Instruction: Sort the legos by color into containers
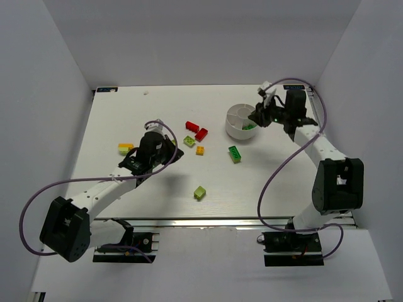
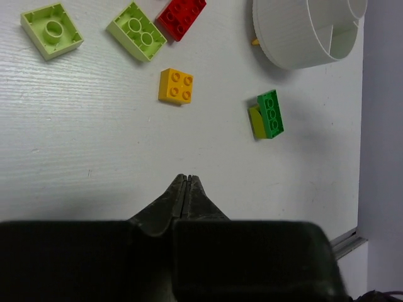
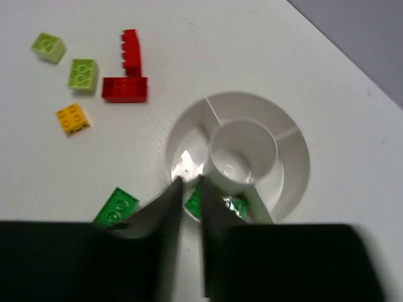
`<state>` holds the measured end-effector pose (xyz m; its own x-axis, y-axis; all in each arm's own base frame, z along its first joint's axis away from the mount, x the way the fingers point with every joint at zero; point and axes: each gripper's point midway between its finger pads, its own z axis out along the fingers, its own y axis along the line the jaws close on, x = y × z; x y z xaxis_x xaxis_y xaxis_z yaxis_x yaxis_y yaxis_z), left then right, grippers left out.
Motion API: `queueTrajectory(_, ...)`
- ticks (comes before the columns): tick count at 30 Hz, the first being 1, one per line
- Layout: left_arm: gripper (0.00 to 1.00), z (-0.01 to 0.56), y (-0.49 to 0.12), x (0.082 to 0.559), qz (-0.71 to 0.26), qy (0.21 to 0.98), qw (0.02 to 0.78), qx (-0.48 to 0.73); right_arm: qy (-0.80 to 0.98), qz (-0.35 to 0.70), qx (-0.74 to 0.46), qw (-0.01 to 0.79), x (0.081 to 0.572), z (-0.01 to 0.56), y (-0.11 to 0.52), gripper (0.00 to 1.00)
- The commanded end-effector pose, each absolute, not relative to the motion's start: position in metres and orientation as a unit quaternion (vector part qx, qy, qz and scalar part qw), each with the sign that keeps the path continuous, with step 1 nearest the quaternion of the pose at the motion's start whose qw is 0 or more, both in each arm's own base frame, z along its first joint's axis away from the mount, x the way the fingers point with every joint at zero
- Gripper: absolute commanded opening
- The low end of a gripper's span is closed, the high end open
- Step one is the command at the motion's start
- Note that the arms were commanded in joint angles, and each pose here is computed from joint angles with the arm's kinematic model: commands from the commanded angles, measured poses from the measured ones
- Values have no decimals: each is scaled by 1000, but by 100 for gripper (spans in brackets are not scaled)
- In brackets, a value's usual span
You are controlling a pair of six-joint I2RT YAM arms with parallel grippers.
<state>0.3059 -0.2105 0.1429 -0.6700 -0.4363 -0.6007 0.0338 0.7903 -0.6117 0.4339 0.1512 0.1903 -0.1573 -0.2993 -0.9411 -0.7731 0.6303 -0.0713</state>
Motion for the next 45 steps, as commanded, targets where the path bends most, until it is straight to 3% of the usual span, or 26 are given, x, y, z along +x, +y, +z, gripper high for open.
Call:
queueTrajectory(1, 4, 159, -198, 309, -282, 851, 426, -123, 711, 321, -495, 385, 353, 181, 202, 6)
queueTrajectory(2, 4, 159, -195, 309, -278, 851, 427, -125, 741, 291, -492, 352, 343, 157, 199, 1)
queueTrajectory(3, 4, 162, -194, 309, -278, 849, 431, -126, 751, 287, -495, 330, 327, 147, 217, 3)
queueTrajectory(5, 6, 163, -189, 308, -270, 848, 436, -130, 782, 228, -482, 323, 324, 131, 214, 16)
queueTrajectory(8, 17, 166, -184, 305, -267, 847, 439, -138, 823, 213, -430, 305, 321, 119, 217, 49)
queueTrajectory(9, 21, 166, -182, 305, -267, 845, 441, -140, 829, 212, -418, 306, 323, 120, 218, 73)
queueTrajectory(10, 25, 168, -180, 303, -267, 843, 444, -143, 839, 209, -398, 306, 326, 120, 218, 89)
queueTrajectory(14, 41, 170, -174, 300, -265, 838, 451, -154, 883, 149, -337, 290, 341, 109, 205, 89)
queueTrajectory(18, 45, 171, -174, 299, -268, 837, 451, -156, 917, 115, -290, 249, 353, 81, 198, 89)
queueTrajectory(27, 46, 167, -174, 296, -272, 838, 446, -159, 922, 115, -266, 258, 373, 67, 207, 78)
queueTrajectory(38, 46, 161, -177, 297, -272, 842, 439, -156, 922, 110, -263, 263, 403, 59, 220, 72)
queueTrajectory(45, 47, 163, -175, 297, -269, 841, 442, -157, 926, 104, -263, 249, 397, 50, 215, 70)
